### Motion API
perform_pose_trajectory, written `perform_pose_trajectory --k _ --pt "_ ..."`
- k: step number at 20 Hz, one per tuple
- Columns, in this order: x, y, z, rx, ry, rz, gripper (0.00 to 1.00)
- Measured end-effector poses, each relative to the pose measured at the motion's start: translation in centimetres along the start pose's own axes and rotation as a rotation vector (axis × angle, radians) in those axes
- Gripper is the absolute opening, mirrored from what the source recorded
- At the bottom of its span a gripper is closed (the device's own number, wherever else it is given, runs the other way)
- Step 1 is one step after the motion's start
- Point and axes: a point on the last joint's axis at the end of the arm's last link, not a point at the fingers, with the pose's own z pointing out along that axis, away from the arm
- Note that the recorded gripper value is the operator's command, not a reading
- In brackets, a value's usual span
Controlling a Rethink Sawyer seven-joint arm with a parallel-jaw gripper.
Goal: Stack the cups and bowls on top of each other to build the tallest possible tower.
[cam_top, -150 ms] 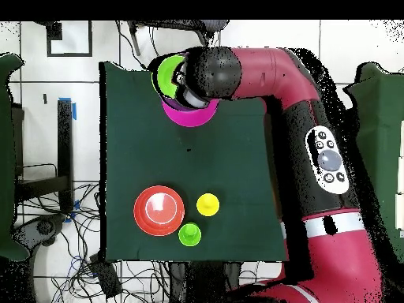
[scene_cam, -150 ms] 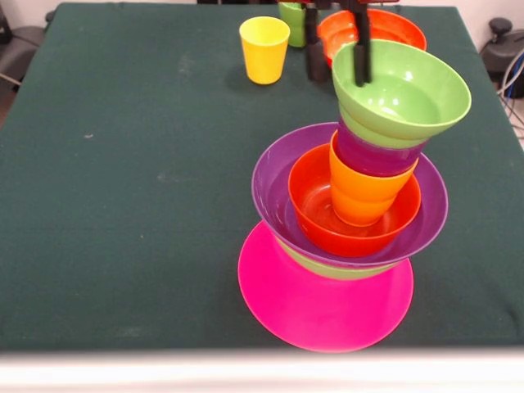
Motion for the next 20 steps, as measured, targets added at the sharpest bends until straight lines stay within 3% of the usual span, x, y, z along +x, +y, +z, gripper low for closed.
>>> perform_pose_trajectory --k 20 --pt "-0.39 -0.67 -0.24 0.002 -0.005 0.008 1.00"
